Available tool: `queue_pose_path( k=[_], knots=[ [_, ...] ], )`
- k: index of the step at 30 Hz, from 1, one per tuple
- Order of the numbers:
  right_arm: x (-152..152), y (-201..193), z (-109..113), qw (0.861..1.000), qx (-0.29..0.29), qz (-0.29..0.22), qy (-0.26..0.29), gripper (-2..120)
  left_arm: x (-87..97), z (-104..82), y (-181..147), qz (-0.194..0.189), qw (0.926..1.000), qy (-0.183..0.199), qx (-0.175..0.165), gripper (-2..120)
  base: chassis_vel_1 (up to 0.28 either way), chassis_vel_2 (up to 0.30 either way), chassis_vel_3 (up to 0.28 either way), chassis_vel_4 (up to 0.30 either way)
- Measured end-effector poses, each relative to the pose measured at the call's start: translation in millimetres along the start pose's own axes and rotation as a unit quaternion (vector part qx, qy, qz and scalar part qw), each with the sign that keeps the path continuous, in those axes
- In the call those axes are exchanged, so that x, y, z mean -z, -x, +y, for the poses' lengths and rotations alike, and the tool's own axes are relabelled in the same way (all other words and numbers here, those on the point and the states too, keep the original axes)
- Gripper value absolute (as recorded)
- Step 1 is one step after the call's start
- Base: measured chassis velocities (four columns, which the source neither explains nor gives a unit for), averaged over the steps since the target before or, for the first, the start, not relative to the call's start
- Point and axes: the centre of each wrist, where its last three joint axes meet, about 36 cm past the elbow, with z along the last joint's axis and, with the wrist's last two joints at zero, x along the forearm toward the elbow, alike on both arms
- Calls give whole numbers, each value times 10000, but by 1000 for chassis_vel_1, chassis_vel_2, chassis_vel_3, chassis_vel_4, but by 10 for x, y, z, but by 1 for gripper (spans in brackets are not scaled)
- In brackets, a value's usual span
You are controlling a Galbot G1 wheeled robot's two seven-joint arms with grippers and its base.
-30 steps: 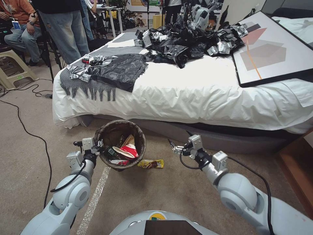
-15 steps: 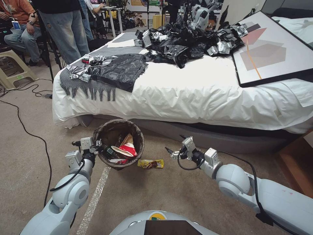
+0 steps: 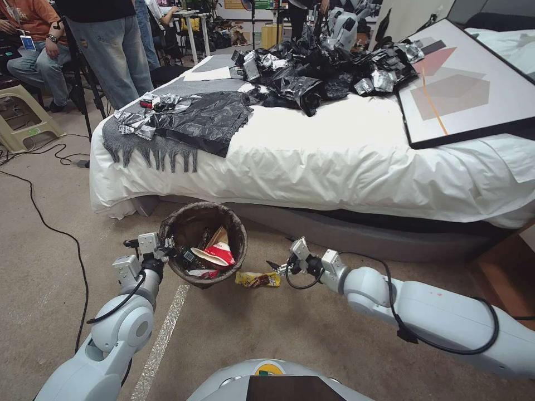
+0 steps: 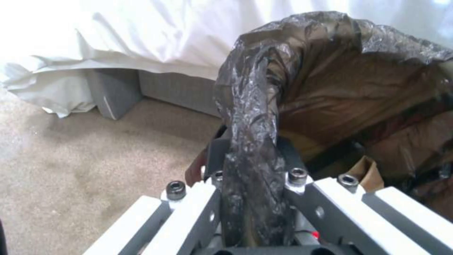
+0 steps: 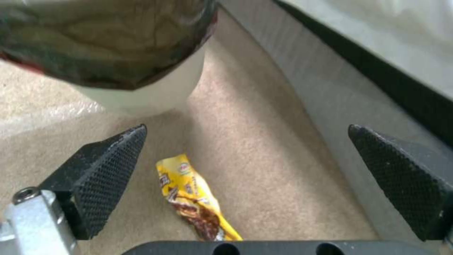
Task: Pick up the trash bin, then pick up the garbage from the floor and place it into the trash bin.
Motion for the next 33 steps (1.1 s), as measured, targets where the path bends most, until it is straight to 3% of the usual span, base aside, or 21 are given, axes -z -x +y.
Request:
queue_pose_path(
  k=[10,16,24,33],
  knots=[
    [-317,502,54,9984,492,277,-77,100,41,41,9,-27,10000,-3,31,5,0,0,0,0],
    [-655,757,123,9970,667,371,-91,100,48,62,34,-36,10000,10,92,5,0,0,0,0],
    [-1095,974,108,9961,738,473,-118,100,72,91,43,-52,9999,-16,132,5,0,0,0,0],
    [-1327,1116,46,9955,731,593,-125,100,72,101,51,-51,9999,-25,150,5,0,0,0,0]
  ],
)
